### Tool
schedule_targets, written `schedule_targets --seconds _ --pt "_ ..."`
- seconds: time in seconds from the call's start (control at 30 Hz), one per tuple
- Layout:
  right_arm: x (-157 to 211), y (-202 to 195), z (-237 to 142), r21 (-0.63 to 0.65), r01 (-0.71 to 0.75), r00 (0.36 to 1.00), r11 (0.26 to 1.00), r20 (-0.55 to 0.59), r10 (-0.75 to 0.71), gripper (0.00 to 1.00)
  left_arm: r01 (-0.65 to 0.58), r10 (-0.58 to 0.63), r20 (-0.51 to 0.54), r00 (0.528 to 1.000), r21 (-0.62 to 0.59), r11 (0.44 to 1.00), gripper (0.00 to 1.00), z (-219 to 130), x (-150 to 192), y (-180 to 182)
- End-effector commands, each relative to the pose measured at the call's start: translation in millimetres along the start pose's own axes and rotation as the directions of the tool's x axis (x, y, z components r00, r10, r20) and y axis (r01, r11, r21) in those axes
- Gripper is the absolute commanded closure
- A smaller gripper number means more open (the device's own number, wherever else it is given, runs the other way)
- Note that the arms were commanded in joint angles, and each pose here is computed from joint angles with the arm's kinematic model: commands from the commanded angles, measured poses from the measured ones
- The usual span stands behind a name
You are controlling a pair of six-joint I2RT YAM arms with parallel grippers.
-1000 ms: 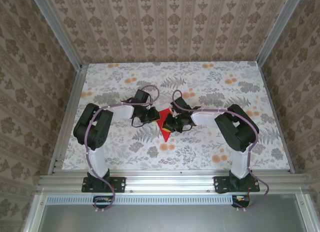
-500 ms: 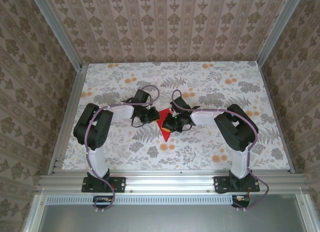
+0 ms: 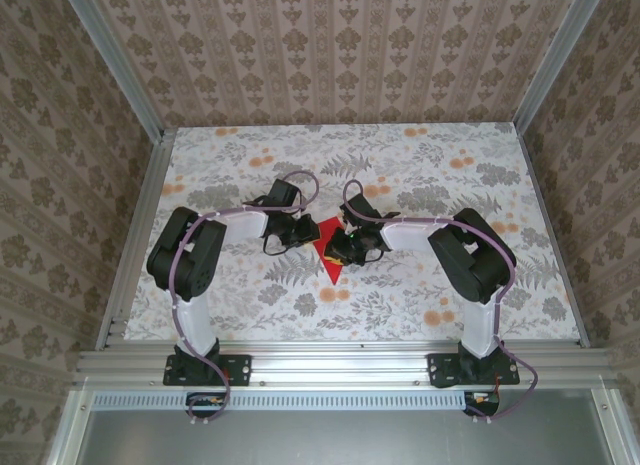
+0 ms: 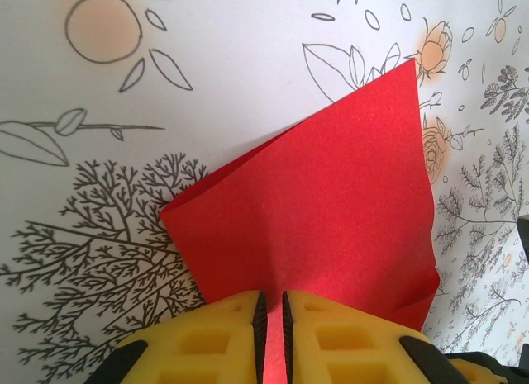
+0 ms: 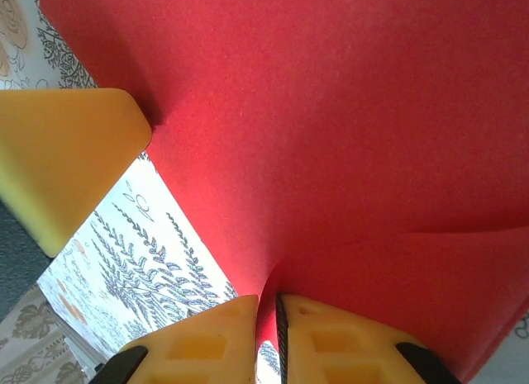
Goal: Fold a paper plane with a square sheet of paper (pick it up from the middle)
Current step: Third fold the triangle at the center of the table.
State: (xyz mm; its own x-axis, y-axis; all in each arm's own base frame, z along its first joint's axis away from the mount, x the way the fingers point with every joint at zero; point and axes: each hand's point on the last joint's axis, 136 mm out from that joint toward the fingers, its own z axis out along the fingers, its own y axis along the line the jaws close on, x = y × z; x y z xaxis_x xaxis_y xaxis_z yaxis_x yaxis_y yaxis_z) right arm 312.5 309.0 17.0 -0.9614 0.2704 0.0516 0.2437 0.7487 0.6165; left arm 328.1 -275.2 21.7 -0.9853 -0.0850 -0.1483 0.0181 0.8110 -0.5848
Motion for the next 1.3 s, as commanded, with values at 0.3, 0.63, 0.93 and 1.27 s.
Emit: schedule_targets --seconds 0.3,0.63,0.93,1.27 --pt "1 -17 10 0.061 -0.02 1.0 0.998 0.0 0.02 0.64 0.018 -0.018 -0.001 1.0 -0.017 1.0 0.83 -13 3 4" --pt "5 -29 13 0.086 -0.035 0.999 0.996 -0.003 0.035 0.81 0.038 -0.04 0.022 0.999 0.074 0.997 0.82 -38 5 -9" --pt "8 -37 13 0.112 -0.038 0.999 0.993 -0.009 0.039 0.99 0.021 -0.015 -0.05 0.999 0.116 0.993 0.83 -30 32 -24" --pt "8 -39 14 0.119 -0.048 0.999 0.992 -0.008 0.049 1.0 0.042 -0.033 -0.117 0.993 0.072 0.997 0.95 -9 52 -21"
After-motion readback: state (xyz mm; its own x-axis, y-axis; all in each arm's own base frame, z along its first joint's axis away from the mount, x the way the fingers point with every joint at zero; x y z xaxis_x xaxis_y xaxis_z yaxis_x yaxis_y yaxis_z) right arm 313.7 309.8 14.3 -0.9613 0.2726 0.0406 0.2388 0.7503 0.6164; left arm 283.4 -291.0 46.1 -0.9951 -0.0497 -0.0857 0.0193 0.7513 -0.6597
